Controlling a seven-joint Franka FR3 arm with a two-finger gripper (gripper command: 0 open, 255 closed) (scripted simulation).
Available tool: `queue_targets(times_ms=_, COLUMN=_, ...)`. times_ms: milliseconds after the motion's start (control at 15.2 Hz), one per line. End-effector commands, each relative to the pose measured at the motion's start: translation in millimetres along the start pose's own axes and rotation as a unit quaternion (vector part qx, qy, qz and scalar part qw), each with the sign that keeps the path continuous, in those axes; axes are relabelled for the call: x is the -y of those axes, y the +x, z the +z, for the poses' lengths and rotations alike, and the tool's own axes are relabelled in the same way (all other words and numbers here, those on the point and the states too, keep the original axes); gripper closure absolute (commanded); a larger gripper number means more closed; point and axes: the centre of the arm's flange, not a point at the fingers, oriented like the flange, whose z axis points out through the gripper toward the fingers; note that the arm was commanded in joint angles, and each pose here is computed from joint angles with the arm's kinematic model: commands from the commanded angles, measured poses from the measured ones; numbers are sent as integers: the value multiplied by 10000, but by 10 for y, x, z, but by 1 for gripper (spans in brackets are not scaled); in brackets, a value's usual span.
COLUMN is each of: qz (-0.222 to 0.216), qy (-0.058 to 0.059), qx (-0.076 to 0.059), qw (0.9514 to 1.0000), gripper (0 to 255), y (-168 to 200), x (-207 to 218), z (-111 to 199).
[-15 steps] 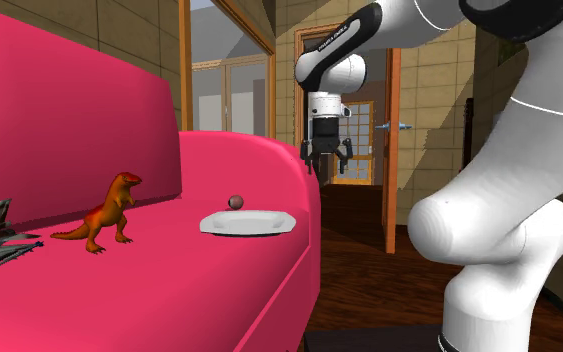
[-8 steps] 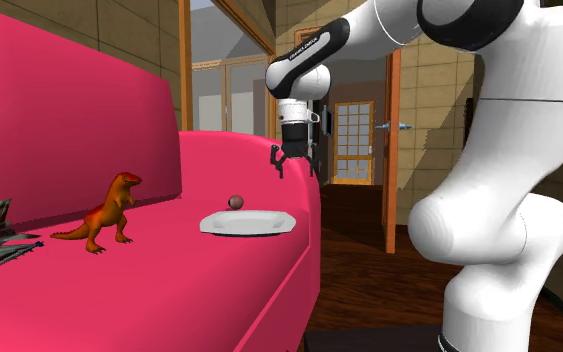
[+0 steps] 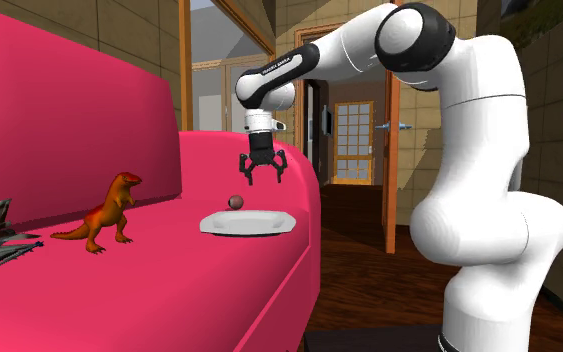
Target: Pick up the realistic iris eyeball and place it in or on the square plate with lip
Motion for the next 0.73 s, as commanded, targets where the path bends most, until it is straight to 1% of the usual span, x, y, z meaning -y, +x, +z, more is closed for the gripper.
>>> queue_targets(times_ms=0, qz=39, qy=-55, qx=28, qw=10000, gripper=0, y=44, x=270, z=38)
queue_targets(times_ms=396, qz=108, qy=-210, qx=110, qw=9997, gripper=0, y=251, x=1077, z=176)
queue_targets(times_ms=462, qz=114, qy=-222, qx=117, qw=9996, gripper=0, y=268, x=1140, z=188)
queue_targets(times_ms=660, qz=114, qy=-222, qx=117, qw=9996, gripper=0, y=264, x=1133, z=346)
